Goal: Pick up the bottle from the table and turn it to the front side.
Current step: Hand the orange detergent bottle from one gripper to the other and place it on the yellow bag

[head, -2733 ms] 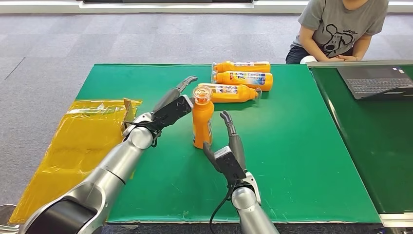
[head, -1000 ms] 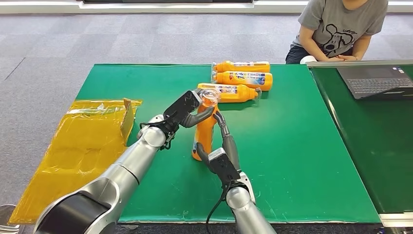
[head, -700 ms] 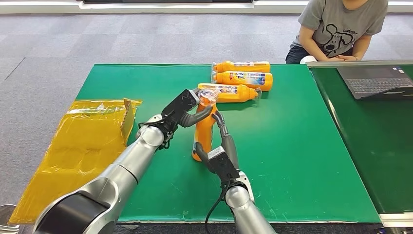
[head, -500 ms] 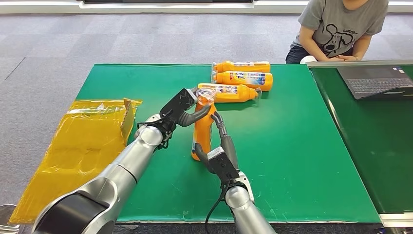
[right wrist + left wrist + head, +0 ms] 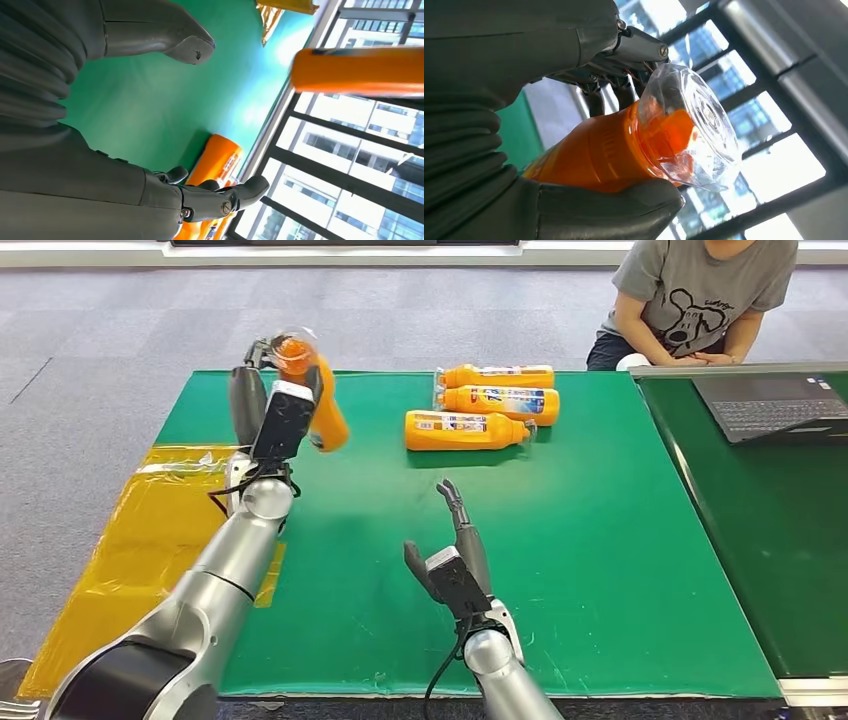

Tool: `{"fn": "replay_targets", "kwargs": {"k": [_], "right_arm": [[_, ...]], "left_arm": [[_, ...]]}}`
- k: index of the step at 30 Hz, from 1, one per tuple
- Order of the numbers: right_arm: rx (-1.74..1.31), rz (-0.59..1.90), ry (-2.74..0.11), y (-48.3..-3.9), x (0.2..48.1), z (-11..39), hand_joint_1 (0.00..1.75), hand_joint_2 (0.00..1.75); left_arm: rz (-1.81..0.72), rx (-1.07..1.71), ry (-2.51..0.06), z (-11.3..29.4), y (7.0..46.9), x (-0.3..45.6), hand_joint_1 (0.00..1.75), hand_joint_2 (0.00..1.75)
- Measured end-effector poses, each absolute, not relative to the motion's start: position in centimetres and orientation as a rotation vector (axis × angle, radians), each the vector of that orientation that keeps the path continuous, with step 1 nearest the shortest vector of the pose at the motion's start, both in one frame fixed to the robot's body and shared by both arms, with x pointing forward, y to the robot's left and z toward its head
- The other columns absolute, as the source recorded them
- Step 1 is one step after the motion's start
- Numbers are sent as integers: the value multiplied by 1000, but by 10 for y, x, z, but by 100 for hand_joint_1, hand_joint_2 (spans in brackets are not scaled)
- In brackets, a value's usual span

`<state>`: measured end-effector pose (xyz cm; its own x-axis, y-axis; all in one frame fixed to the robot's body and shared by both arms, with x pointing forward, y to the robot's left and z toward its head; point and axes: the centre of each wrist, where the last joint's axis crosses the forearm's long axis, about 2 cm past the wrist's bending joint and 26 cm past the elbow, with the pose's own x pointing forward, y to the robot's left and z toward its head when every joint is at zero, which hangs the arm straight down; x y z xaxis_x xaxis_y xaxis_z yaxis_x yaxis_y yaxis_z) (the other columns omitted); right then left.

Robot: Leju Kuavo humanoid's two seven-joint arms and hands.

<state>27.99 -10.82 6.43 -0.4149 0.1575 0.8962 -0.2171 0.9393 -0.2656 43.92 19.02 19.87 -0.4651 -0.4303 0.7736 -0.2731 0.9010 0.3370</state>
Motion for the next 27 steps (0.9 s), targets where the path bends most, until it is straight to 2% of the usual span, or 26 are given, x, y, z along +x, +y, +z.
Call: {"fn": "replay_targets", "kwargs": {"k": [4, 14, 17, 21, 24, 27], "right_arm": [[41, 413, -1949, -109, 277, 62, 0, 175], [45, 415, -1950, -110, 275, 60, 0, 175], [43, 419, -1954, -110, 274, 59, 0, 175], [36, 414, -1951, -112, 272, 57, 0, 175], [37, 411, -1946, -115, 269, 55, 0, 175], [39, 405, -1951, -118, 269, 53, 0, 175]], "left_arm": [[-160, 645, -2152, 214, 212, 442, 175, 175], [-153, 882, -2261, 230, 234, 438, 175, 175], [-357, 1108, -2296, 242, 245, 435, 175, 175], [-712, 1364, -2139, 252, 246, 436, 175, 175], [-908, 1382, -2022, 257, 238, 441, 175, 175], [-1249, 1318, -1835, 256, 217, 451, 175, 175]]}}
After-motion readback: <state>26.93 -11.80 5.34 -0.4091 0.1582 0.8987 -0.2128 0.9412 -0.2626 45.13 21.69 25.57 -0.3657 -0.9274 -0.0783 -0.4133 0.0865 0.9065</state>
